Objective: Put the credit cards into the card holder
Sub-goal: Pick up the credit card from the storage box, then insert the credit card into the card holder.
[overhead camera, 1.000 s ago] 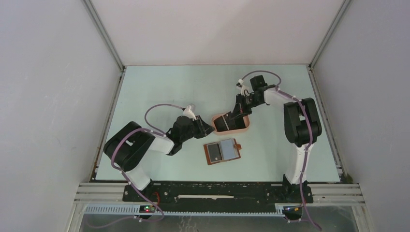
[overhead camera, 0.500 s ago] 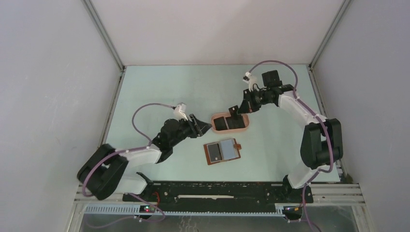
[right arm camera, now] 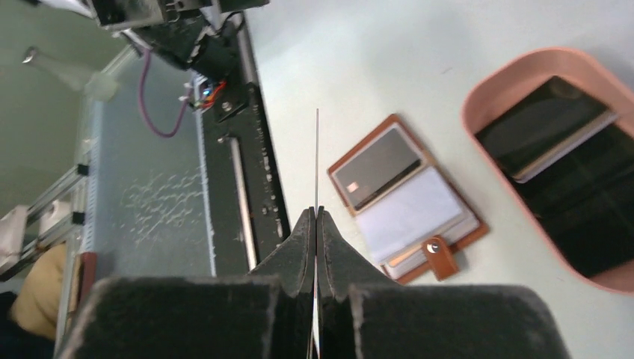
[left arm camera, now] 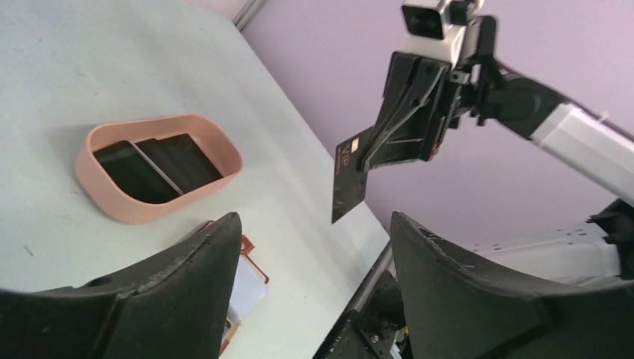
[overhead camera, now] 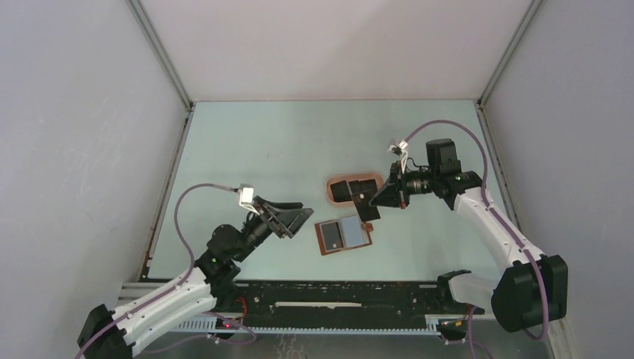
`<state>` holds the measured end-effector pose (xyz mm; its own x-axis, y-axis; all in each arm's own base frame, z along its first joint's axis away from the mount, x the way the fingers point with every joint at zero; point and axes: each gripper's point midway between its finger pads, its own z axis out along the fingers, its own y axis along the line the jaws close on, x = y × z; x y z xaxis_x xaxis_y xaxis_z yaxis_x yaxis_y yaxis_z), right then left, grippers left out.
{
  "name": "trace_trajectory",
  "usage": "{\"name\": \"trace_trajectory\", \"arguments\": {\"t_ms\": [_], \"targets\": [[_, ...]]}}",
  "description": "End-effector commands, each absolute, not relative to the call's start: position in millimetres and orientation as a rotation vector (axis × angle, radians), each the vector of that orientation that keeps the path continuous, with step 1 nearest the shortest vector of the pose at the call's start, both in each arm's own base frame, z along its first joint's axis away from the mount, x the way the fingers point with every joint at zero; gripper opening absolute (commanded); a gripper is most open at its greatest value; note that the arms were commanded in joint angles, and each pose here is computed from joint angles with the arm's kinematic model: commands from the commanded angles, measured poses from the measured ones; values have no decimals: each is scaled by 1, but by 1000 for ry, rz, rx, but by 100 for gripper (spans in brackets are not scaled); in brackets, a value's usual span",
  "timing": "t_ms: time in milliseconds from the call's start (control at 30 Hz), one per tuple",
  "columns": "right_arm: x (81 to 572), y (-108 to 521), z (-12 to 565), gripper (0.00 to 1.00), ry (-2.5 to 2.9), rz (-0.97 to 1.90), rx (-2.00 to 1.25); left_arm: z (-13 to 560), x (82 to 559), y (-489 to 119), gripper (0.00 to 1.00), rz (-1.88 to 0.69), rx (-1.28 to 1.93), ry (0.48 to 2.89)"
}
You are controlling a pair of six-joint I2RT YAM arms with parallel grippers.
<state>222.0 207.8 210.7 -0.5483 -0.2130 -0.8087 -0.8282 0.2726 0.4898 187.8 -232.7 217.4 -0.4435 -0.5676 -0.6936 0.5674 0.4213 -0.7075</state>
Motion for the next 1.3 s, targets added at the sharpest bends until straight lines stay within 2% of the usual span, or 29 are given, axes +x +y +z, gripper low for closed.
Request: {"name": "trace_trajectory", "arguments": {"t_ms": [0,67,233,533,733,1033,1133,1267], "targets": [[200,215,220,0,1738,1437,-1028,213,182,-230,81,-1308,-25,1550],[198,217,218,0,1737,1475,-1022,216,178,-233,85,-1349,-21,1524],[191,232,213,0,1774,1531,-1039,217,168,-248,86,-1433,10,1514],[181,259,220,0,1861,1653,-948,214,147,-264,84,-1345,56,1474],[174,261,231,0,1849,1676,-945,221,146,-255,86,-1358,22,1430],[172,270,217,0,1922,1739,-923,220,149,-247,91,-1355,-31,1412],[173,271,220,0,1907,1747,-921,224,155,-253,89,-1325,-21,1423],[175,271,217,0,1915,1745,-905,229,157,-268,80,-1333,3,1431]]}}
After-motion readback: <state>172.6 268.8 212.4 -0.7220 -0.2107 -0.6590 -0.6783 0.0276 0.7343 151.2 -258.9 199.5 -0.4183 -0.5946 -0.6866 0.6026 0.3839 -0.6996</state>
